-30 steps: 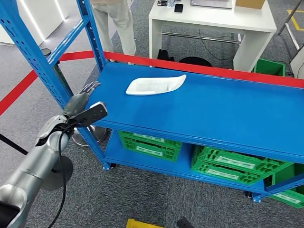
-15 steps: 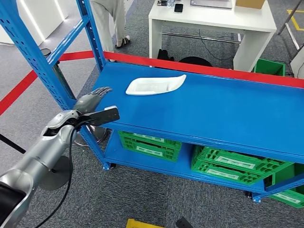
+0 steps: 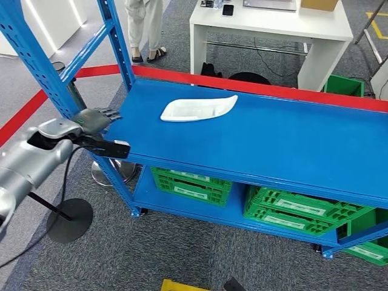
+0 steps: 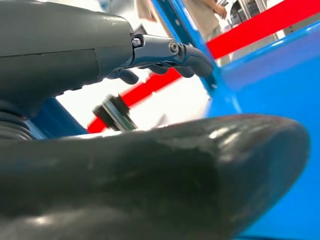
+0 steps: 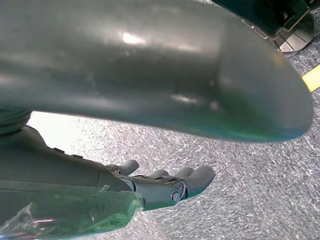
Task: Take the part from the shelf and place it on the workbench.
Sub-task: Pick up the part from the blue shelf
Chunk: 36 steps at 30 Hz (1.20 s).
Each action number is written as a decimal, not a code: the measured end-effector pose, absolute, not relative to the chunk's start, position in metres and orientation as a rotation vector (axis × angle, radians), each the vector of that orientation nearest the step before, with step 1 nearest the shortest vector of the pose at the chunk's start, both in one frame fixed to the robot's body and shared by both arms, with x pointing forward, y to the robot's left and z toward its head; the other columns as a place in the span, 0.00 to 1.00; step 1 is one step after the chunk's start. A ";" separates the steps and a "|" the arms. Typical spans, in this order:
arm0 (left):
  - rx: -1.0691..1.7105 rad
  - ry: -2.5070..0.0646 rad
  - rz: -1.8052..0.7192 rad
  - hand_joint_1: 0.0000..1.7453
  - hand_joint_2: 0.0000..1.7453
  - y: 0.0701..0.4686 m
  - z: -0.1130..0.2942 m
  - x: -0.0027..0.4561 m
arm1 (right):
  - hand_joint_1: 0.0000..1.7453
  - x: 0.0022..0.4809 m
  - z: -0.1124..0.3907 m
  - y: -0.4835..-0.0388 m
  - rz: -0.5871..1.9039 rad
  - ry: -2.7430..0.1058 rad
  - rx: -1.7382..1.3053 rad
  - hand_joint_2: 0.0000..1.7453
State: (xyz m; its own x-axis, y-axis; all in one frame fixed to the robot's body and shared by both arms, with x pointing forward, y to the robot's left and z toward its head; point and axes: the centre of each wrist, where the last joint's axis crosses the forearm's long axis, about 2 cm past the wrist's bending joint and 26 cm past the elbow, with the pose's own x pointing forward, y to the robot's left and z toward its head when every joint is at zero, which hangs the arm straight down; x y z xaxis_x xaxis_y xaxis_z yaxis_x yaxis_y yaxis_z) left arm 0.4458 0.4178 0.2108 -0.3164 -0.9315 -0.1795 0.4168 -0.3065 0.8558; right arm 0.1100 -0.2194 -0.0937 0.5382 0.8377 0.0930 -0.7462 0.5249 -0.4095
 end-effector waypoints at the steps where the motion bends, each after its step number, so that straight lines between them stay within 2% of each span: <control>1: 0.895 -0.865 -1.817 0.00 0.00 0.421 0.217 0.448 | 0.00 0.111 -0.094 -0.219 0.966 -0.295 -0.340 0.00; 7: 0.979 -0.803 -1.934 0.00 0.00 0.428 0.237 0.455 | 0.00 0.114 -0.093 -0.219 0.968 -0.297 -0.337 0.00; 18: 1.008 -0.836 -1.939 0.00 0.00 0.429 0.233 0.455 | 0.00 0.114 -0.093 -0.219 0.974 -0.298 -0.337 0.00; 36: 0.956 -1.167 -1.572 0.00 0.00 0.383 0.151 0.427 | 0.00 0.113 -0.093 -0.219 0.960 -0.301 -0.341 0.00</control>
